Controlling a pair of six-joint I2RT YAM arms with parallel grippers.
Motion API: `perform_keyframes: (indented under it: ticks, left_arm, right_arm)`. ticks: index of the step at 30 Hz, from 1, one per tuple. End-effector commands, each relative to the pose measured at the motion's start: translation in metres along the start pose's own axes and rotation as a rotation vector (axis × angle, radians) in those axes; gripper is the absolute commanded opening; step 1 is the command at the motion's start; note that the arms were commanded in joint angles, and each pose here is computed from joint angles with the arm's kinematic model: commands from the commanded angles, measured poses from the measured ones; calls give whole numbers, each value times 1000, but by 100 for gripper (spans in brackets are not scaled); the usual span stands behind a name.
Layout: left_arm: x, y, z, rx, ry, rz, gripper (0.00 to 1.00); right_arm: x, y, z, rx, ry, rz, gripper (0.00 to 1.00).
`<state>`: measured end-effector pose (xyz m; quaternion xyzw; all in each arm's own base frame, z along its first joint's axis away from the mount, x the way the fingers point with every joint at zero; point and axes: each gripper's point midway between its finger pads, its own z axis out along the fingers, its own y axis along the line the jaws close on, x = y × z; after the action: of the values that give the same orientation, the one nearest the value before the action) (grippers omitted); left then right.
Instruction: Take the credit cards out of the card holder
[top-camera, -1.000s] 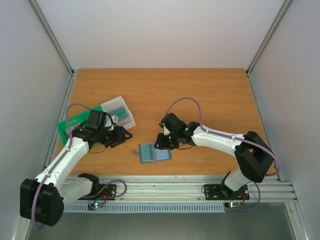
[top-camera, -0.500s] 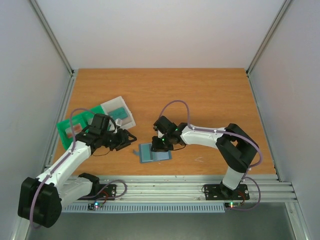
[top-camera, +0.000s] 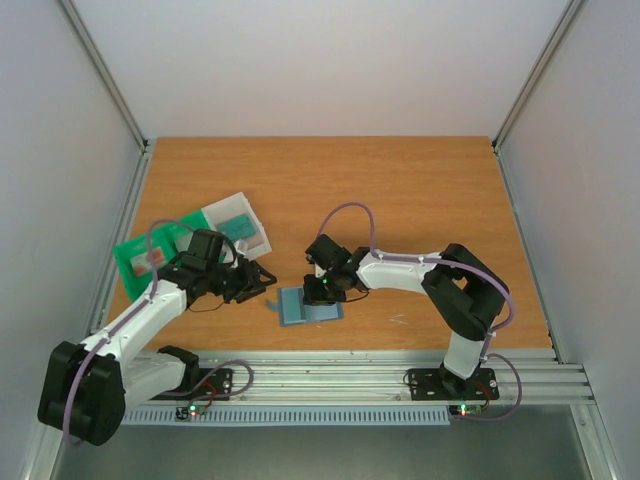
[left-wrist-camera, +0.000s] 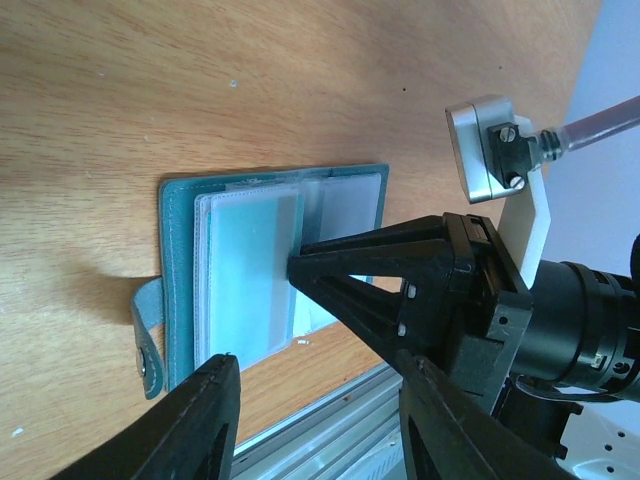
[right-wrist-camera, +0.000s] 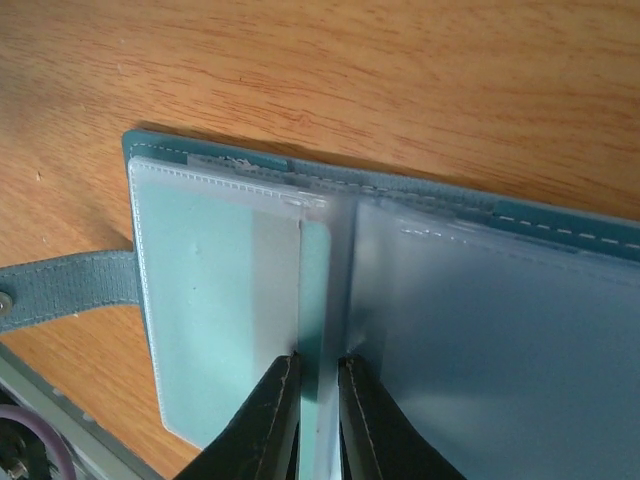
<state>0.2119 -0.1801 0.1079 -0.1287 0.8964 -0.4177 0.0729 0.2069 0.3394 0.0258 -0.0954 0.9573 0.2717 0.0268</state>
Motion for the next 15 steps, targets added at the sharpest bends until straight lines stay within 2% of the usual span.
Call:
perform_keyframes:
  ticks: [1,5,15]
  left_arm:
    - [-2,-8,4,38,-3,19,45]
    - [-2,-7,9,53,4,7,45]
    - [-7,-1,27,67,22,-22,44]
  right_arm:
    - [-2,-4,5,26,-23,-29,10]
    - [1,-13,8,44,-29,-27,4]
    - [6,-24,10,37,-65,-6,1]
